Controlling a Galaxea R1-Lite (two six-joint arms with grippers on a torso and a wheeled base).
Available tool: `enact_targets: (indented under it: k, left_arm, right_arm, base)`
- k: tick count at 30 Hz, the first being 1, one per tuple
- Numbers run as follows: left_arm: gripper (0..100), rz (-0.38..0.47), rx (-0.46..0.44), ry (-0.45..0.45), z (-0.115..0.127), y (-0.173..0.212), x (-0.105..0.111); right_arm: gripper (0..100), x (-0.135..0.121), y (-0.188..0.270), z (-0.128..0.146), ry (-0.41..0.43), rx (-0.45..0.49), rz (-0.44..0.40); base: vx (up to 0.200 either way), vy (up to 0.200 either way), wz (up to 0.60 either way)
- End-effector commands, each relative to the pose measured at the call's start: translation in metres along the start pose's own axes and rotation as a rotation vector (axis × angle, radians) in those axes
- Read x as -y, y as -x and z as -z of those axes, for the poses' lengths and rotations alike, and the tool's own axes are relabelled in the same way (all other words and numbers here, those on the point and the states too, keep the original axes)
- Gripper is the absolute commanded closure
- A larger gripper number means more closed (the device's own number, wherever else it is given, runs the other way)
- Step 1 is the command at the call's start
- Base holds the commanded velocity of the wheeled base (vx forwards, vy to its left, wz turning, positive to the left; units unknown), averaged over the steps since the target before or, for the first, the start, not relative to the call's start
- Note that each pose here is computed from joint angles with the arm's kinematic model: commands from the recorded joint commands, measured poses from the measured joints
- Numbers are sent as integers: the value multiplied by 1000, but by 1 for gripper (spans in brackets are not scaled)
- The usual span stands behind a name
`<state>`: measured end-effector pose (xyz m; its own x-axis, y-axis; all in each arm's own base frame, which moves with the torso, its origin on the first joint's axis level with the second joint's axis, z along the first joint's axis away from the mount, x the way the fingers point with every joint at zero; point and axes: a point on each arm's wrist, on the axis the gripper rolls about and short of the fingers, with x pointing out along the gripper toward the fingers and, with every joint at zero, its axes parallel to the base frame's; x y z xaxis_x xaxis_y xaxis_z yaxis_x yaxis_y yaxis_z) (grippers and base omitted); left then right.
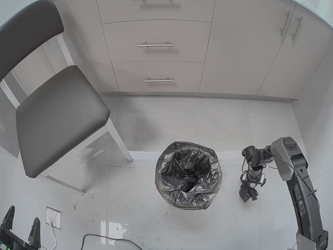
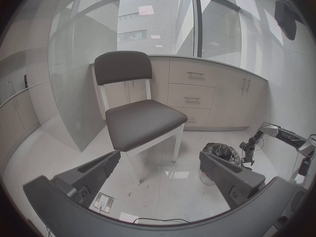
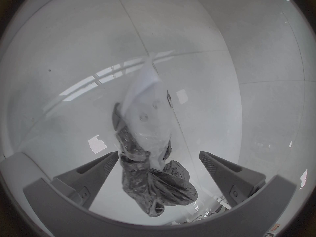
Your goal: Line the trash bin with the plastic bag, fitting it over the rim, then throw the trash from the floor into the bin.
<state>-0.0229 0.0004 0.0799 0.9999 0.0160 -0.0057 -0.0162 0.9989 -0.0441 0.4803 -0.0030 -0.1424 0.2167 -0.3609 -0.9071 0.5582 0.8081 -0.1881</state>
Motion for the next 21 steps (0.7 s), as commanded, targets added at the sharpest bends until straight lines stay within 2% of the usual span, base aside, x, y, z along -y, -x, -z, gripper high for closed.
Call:
enact_targets:
  k: [1, 15, 21]
  left_arm:
    - [0, -1, 1, 2, 4, 0, 0]
    - [0, -1, 1, 2, 4, 0, 0]
    - [0, -1, 1, 2, 4, 0, 0]
  right_arm:
    - [0, 2, -19, 13, 9, -38, 27]
    - [0, 2, -19, 15, 27, -51, 32]
    - [0, 6, -18, 26, 86, -146, 73]
  base:
    - [0, 0, 0]
    - [0, 0, 0]
    - [0, 0, 0]
